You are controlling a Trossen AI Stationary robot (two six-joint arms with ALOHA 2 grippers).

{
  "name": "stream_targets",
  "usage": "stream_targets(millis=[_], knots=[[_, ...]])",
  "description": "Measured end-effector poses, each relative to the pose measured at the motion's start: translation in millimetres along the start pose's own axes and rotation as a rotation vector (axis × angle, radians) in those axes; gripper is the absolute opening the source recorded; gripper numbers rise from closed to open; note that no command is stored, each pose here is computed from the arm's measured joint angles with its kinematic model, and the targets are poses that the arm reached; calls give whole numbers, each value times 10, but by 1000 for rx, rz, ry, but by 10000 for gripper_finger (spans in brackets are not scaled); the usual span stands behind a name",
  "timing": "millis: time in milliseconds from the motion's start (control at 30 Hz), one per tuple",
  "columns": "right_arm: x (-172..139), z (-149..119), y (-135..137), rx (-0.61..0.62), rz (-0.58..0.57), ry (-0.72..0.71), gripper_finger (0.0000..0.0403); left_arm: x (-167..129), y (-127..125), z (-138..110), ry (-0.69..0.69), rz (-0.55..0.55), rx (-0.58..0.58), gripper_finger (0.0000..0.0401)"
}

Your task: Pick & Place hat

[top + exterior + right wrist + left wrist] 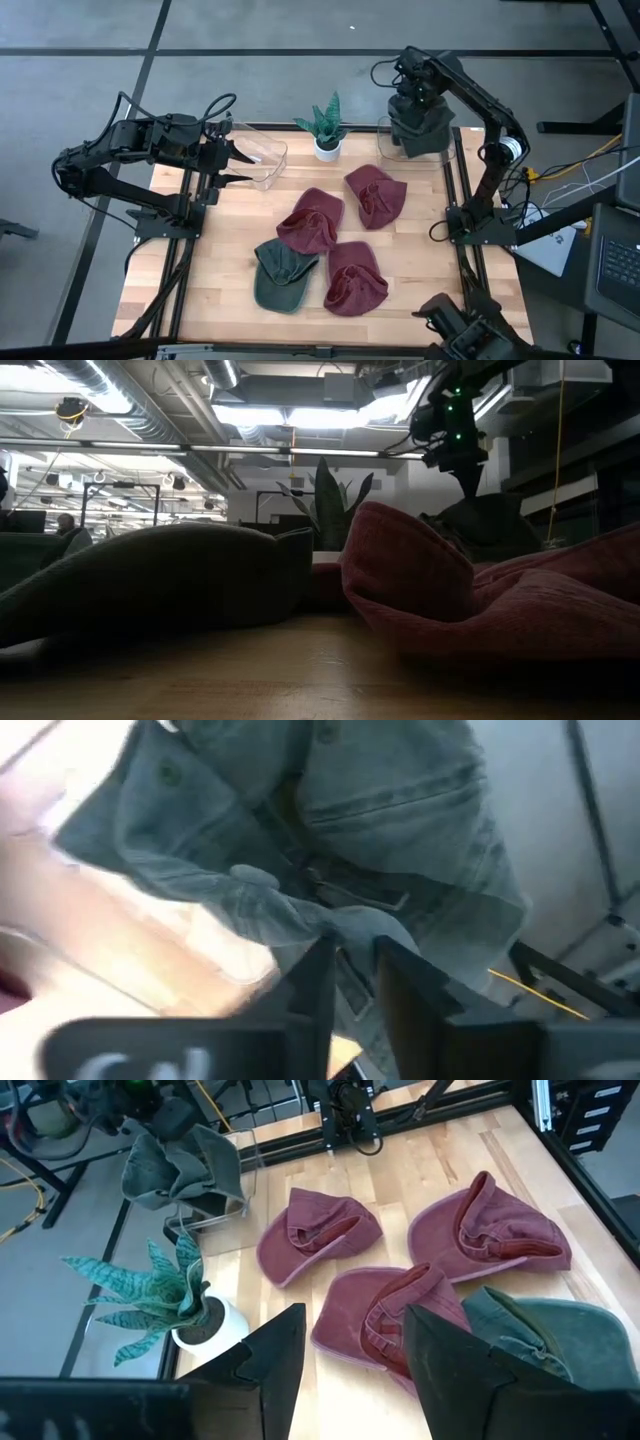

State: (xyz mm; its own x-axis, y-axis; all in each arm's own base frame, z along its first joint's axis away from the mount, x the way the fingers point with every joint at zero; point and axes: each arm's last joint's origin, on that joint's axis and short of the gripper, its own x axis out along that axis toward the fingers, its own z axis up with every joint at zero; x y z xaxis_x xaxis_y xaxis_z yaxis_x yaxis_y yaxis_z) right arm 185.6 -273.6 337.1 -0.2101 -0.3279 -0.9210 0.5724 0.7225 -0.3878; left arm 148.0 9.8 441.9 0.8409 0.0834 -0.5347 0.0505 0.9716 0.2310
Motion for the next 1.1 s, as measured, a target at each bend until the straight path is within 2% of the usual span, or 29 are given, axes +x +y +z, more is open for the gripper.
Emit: stream_targets(millis=[67, 133, 300, 733, 1100], knots=[[-13, 15, 18, -4, 7, -18, 23, 0, 0, 0, 0, 0, -7, 165], [-37, 19, 43, -17, 40, -40, 9, 0, 0, 0, 0, 0, -8, 167], [-122, -9, 99, -31, 85, -75, 4, 0, 1, 0, 1, 3, -8, 168], [-396, -229, 32, 5, 70, -161, 1, 0, 3, -1, 2, 8, -9, 168], [-219, -257, -250, 182, 99, -142, 1, 0, 9, -2, 7, 29, -9, 169]])
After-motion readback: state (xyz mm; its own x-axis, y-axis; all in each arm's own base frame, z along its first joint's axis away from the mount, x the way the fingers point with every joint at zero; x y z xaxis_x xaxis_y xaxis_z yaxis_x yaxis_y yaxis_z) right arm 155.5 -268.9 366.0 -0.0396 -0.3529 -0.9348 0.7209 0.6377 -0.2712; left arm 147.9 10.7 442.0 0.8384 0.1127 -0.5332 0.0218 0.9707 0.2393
